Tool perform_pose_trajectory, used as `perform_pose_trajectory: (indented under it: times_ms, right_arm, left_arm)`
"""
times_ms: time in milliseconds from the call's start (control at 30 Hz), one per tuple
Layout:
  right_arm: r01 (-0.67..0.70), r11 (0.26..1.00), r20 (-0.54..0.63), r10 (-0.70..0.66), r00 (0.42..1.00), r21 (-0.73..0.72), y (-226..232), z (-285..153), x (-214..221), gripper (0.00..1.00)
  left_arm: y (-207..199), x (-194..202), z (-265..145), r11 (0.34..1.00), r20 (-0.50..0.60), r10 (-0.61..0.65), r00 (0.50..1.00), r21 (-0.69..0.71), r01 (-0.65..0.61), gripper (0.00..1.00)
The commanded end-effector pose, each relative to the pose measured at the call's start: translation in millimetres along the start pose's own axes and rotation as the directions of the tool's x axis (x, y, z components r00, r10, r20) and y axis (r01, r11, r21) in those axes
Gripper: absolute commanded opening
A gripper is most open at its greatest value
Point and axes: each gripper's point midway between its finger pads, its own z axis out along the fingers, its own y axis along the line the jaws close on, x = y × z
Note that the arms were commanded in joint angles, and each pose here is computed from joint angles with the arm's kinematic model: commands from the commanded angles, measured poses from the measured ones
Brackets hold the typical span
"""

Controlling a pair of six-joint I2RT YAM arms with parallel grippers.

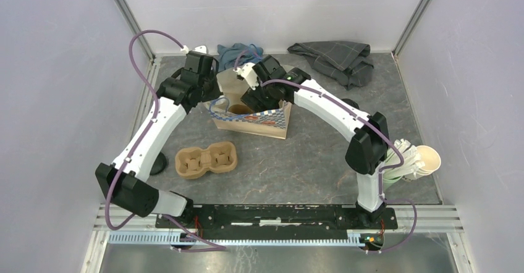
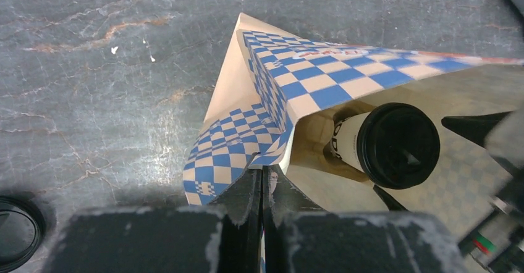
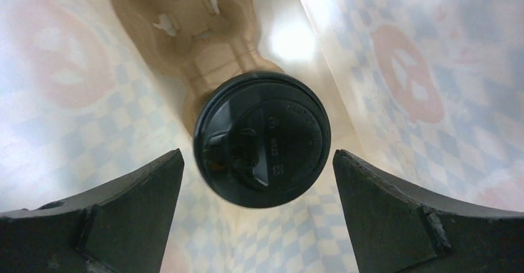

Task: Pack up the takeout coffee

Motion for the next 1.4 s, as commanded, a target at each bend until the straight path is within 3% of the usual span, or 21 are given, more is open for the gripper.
perform_pose_trajectory:
  times_ms: [0,200,400,500,600,767,867,1000,1133,1367]
  right_arm:
    - [-0.025,0.998,0.126,0.017,0.992,0.055,2,-62,-40,0.98]
    - [-0.063,0.997,0.251,0.050,0.967,0.044,9,-106,-71,0.98]
    - [-0.166,0.985,0.528,0.116,0.841,0.048,-5,-200,-113,0.98]
    - [-0.242,0.963,0.638,0.115,0.761,0.115,-26,-251,-116,0.98]
    - [-0.391,0.896,0.670,0.157,0.725,0.213,-59,-277,-91,0.98]
    - [-0.595,0.669,0.554,0.315,0.770,0.446,-125,-268,9,0.98]
    - [-0.584,0.618,0.423,0.406,0.810,0.527,-145,-244,58,0.98]
    - [-0.606,0.615,0.245,0.572,0.783,0.504,-167,-201,112,0.98]
    - [-0.636,0.593,0.066,0.703,0.708,0.494,-174,-162,164,0.98]
    - [-0.646,0.610,-0.022,0.734,0.678,0.459,-184,-124,204,0.98]
  left_arm:
    - [3,13,-8,0.999,-0.022,-0.043,0.999,0.021,0.043,0.02]
    - [0,9,-14,0.997,0.006,-0.060,0.998,0.055,0.060,0.02]
    - [-4,0,-16,0.997,0.021,-0.055,0.998,0.064,0.054,0.02]
    - [-6,-8,-19,0.997,0.034,-0.048,0.998,0.066,0.046,0.12]
    - [-6,-13,-22,0.997,0.050,-0.046,0.998,0.065,0.042,0.25]
    - [-3,-20,-26,0.998,0.070,-0.031,0.997,0.051,0.027,0.45]
    - [4,-19,-25,1.000,0.073,-0.012,0.997,0.011,0.012,0.56]
    - [12,-17,-22,0.999,0.056,-0.006,0.998,-0.037,0.008,0.60]
    - [16,-16,-23,0.998,0.041,-0.013,0.999,-0.060,0.015,0.63]
    - [15,-23,-33,0.999,0.049,-0.019,0.999,-0.034,0.020,0.71]
